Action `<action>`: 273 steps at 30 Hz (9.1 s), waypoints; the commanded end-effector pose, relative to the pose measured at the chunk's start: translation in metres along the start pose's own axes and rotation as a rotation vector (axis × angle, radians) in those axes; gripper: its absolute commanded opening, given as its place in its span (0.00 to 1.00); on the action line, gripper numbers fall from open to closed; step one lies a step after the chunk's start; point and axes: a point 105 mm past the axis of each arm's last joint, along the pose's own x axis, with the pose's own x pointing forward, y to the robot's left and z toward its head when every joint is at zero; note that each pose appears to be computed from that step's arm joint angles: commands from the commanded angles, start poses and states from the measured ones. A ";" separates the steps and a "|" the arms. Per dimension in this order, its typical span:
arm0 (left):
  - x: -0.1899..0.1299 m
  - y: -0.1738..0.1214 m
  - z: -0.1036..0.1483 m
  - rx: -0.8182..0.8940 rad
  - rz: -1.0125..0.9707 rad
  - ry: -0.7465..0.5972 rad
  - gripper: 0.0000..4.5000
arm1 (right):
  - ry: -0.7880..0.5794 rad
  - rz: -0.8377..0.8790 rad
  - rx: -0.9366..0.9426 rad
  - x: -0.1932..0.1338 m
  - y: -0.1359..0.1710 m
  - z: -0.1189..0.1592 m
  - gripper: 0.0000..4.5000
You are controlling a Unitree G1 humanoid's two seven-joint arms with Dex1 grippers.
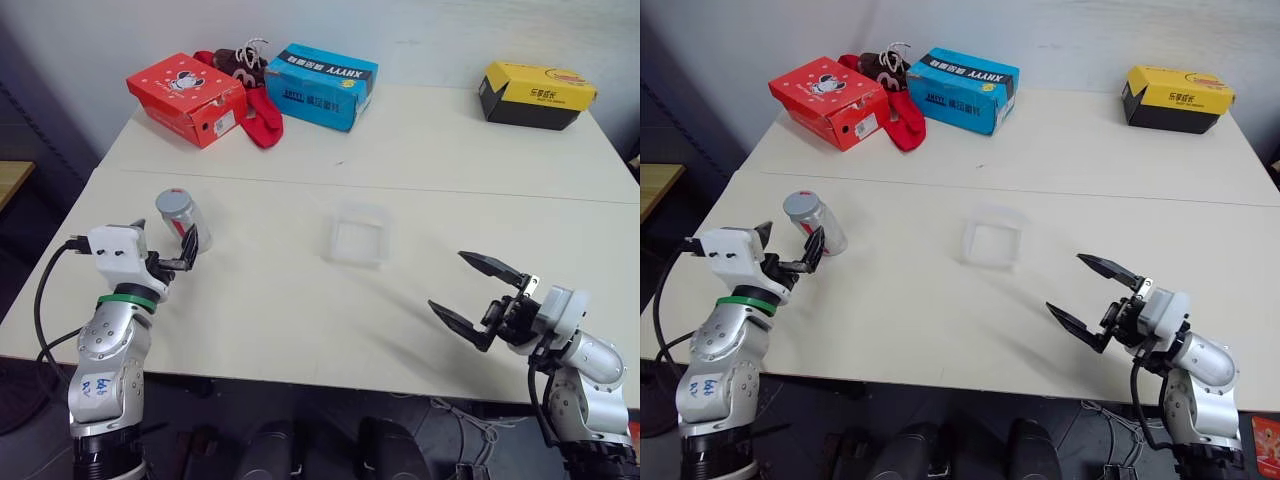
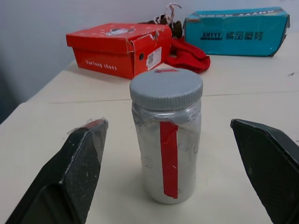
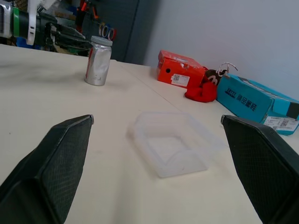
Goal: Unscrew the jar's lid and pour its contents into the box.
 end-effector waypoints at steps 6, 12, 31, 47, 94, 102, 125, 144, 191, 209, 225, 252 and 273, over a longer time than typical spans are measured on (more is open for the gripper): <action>0.026 -0.008 0.002 0.002 -0.028 -0.010 0.99 | -0.019 -0.004 -0.028 0.015 0.004 0.023 1.00; 0.041 -0.011 -0.002 0.019 -0.040 0.002 0.99 | -0.010 -0.014 -0.017 0.020 0.004 0.028 1.00; 0.058 -0.017 -0.007 0.067 -0.042 0.008 0.65 | 0.014 -0.044 0.001 0.007 0.003 0.017 1.00; 0.010 -0.101 0.090 0.076 -1.056 -0.229 0.53 | -0.047 0.107 0.270 0.085 -0.004 0.076 1.00; -0.009 -0.177 0.075 0.092 -1.400 -0.172 0.53 | 0.093 0.361 0.242 0.182 0.039 0.082 0.91; -0.011 -0.177 0.073 0.095 -1.396 -0.176 0.53 | 0.098 0.385 0.249 0.180 0.042 0.081 0.56; -0.027 -0.171 0.090 -0.020 -1.515 -0.181 0.53 | 0.023 0.688 0.283 0.158 0.029 0.113 0.99; -0.015 -0.183 0.077 0.045 -1.393 -0.069 0.53 | 0.108 0.418 0.154 0.182 0.020 0.081 0.99; -0.016 -0.174 0.067 0.060 -1.364 -0.066 0.53 | 0.054 0.506 0.305 0.156 0.016 0.097 0.99; -0.020 -0.175 0.067 0.053 -1.378 -0.061 0.53 | 0.116 0.455 0.244 0.194 0.023 0.079 0.99; -0.018 -0.176 0.068 0.053 -1.377 -0.069 0.53 | 0.164 0.471 0.261 0.186 0.020 0.068 0.99; -0.018 -0.174 0.067 0.057 -1.374 -0.068 0.53 | 0.217 0.423 0.311 0.165 0.000 0.054 0.99; -0.017 -0.171 0.066 0.058 -1.372 -0.060 0.53 | 0.200 0.415 0.405 0.129 -0.009 0.051 0.99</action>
